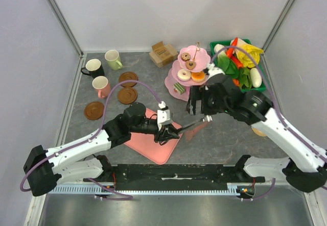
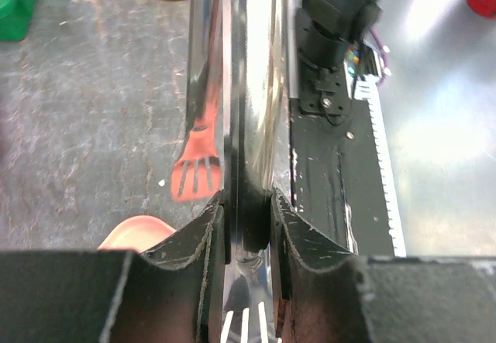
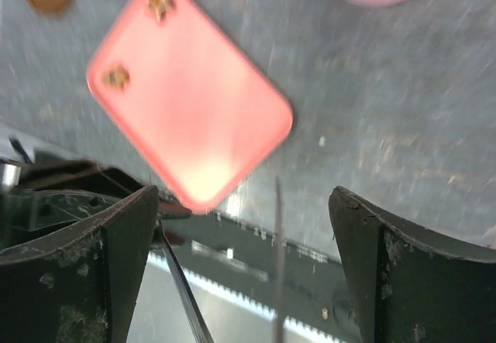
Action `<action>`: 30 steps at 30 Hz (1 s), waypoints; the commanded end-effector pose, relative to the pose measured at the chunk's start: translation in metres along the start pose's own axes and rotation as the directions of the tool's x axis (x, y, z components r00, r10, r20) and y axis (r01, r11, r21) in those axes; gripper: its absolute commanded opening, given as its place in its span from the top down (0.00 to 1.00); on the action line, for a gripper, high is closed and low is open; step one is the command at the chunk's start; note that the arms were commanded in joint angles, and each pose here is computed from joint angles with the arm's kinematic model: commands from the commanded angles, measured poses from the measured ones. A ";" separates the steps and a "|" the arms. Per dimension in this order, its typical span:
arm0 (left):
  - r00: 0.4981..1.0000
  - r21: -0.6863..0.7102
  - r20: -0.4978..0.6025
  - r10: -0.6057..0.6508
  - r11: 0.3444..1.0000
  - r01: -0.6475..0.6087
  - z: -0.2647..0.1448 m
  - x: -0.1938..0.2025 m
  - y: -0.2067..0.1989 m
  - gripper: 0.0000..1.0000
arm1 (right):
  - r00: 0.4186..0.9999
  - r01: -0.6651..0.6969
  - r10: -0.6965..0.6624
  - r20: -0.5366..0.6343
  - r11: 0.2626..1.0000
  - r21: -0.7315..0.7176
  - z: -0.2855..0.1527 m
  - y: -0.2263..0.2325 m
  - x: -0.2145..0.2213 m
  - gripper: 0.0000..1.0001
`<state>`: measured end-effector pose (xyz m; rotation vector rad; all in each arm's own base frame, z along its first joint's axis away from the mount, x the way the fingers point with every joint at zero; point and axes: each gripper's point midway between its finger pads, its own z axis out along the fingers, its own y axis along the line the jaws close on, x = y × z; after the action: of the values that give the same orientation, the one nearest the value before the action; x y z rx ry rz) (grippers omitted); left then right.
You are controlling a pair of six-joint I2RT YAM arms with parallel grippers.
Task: Serve the afternoon tea
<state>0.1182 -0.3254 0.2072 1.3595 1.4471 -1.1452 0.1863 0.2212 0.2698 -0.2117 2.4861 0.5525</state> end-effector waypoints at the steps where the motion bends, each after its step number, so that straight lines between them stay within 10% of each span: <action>1: 0.988 -0.200 0.124 -0.089 0.973 0.113 -0.008 -0.030 0.031 0.98 | 0.868 -0.100 0.073 0.491 0.995 0.029 -0.059 -0.017 -0.088 0.02; 8: 0.958 -0.349 0.223 -0.181 0.903 0.252 -0.020 -0.038 0.055 0.98 | 0.677 -0.054 0.152 0.720 0.986 -0.157 -0.107 -0.016 -0.108 0.02; 30: 0.942 -0.405 0.297 -0.158 0.872 0.274 -0.025 -0.060 0.070 0.98 | 0.819 0.189 -0.069 0.570 0.970 -0.154 0.004 0.034 -0.093 0.04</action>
<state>0.1853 -0.3118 0.2309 0.7847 1.6705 -0.9783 0.2595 0.2404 0.3259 -0.1649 1.8649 0.6340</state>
